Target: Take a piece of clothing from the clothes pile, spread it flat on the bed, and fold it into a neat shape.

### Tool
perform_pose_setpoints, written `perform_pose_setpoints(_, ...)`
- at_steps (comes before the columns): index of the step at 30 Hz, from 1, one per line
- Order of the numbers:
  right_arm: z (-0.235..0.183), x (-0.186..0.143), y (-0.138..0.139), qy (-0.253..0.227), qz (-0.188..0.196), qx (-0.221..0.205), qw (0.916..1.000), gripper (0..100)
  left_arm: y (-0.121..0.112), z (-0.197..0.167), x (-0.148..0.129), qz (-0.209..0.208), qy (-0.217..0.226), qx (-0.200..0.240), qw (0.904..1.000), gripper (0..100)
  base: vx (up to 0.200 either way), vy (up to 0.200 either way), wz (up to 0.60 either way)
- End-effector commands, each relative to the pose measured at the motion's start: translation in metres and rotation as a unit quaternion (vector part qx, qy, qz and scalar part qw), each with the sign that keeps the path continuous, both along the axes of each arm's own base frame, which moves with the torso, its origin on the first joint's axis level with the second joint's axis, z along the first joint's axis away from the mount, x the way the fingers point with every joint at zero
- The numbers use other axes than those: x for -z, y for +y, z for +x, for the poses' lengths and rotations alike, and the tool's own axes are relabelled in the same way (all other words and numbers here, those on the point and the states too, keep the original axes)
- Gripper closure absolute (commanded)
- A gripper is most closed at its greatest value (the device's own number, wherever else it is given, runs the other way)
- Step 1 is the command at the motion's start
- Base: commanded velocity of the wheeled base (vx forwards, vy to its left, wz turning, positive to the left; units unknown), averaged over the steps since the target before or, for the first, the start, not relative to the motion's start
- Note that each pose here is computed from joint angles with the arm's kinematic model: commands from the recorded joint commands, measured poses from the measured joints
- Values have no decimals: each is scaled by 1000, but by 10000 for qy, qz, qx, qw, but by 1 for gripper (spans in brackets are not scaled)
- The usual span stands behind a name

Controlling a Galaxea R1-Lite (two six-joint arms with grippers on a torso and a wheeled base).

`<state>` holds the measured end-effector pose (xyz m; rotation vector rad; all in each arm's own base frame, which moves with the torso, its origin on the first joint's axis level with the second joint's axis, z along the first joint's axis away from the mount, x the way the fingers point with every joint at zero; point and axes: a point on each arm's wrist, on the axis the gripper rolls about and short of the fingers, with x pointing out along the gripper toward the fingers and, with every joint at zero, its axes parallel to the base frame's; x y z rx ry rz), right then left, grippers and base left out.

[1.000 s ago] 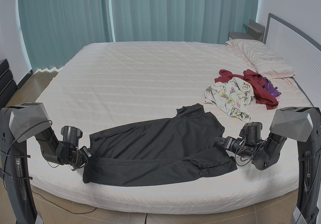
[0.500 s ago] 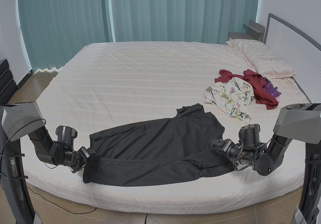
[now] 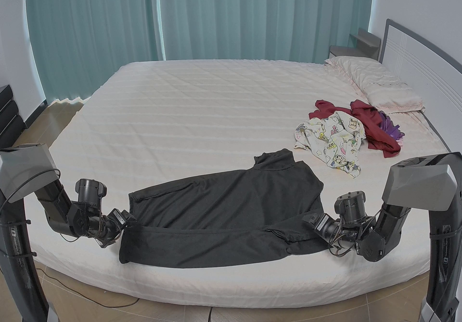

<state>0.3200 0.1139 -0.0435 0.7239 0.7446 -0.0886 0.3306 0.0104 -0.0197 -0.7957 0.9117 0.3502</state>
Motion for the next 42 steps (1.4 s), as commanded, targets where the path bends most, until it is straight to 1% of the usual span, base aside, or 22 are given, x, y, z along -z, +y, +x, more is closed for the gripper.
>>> perform_pose_setpoints(1,4,5,4,2,-8,-24,10000,0,0,0,-1,0,-22,-5,10000,0,0,0,0)
perform_pose_setpoints(6,6,14,7,-13,-207,130,9997,0,0,0,-1,0,-14,-5,10000,0,0,0,0)
perform_pose_setpoints(10,13,15,8,-92,-224,199,9995,0,0,0,-1,0,-14,-5,10000,0,0,0,0)
perform_pose_setpoints(11,13,15,8,-99,-221,199,9995,100,0,0,-1,0,-14,-5,10000,0,0,0,0)
perform_pose_setpoints(14,12,15,7,-109,-249,234,9994,100,0,0,-1,0,-14,-5,10000,0,0,0,0)
perform_pose_setpoints(19,11,8,5,-204,-426,448,9979,100,0,0,0,4,-7,1,10000,0,0,0,0)
perform_pose_setpoints(23,8,-1,4,-245,-409,439,9979,100,0,0,0,4,-7,1,10000,0,0,0,0)
perform_pose_setpoints(29,8,-26,6,-425,-290,326,9981,100,0,0,0,15,0,11,10000,0,0,0,0)
perform_pose_setpoints(34,4,-53,8,-285,-76,-6,9996,100,0,0,1,19,8,17,10000,0,0,0,0)
perform_pose_setpoints(37,6,-58,10,-116,-125,-35,9998,100,0,0,1,19,8,17,10000,0,0,0,0)
perform_pose_setpoints(42,12,-67,12,-77,-109,-63,9999,100,0,0,1,19,8,17,10000,0,0,0,0)
